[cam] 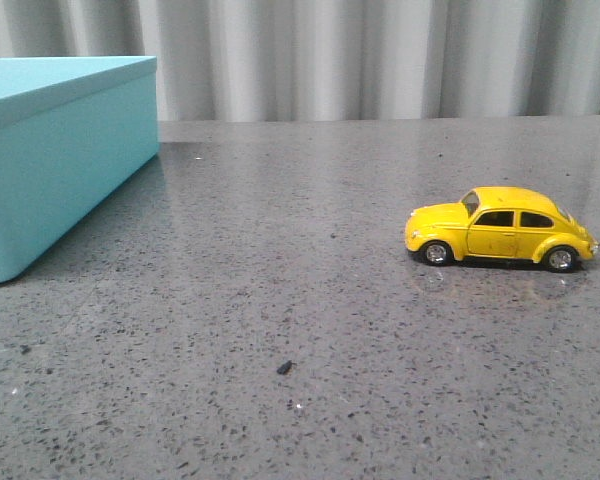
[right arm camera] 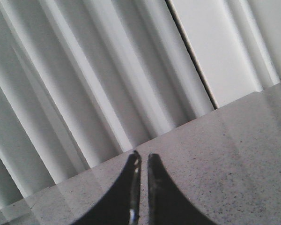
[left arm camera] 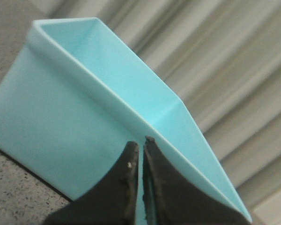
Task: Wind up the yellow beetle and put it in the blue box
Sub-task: 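Move the right gripper over the yellow beetle and lower onto its roof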
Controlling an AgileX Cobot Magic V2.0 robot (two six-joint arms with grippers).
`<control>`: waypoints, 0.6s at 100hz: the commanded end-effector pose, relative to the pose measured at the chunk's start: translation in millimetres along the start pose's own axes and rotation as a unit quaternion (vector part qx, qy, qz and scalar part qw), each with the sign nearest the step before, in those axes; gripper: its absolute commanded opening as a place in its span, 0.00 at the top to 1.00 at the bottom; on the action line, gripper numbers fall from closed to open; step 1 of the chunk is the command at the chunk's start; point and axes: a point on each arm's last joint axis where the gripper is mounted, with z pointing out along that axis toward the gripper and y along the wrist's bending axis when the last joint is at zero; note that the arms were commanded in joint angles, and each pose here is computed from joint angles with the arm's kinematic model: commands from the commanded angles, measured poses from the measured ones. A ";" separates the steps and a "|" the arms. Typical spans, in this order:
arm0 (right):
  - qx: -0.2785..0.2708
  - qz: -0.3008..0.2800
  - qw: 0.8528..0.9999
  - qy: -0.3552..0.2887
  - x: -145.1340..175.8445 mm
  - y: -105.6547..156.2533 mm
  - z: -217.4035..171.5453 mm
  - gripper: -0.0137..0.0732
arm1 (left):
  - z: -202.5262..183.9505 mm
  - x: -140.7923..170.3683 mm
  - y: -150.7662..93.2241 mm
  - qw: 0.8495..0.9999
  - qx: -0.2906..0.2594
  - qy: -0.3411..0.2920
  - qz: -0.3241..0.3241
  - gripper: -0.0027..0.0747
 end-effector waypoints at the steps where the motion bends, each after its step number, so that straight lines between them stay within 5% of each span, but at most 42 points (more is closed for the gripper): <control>1: -0.009 0.003 0.999 -0.042 -19.4 7.2 0.4 0.89 | 0.7 1.4 10.9 0.999 -0.033 -0.014 -0.039 0.99; 35: -0.031 -0.075 0.994 0.076 -60.0 40.0 13.8 0.89 | 0.7 0.4 9.3 1.000 -0.027 -0.016 -0.003 0.99; 49: -0.017 -0.141 0.974 0.174 -77.7 51.1 25.4 0.89 | 0.4 -5.9 -14.2 0.996 0.032 0.004 0.082 0.99; 60: -0.013 -0.200 0.948 0.248 -89.9 58.4 40.7 0.89 | 0.9 -13.1 -43.5 0.980 0.085 0.044 0.176 0.99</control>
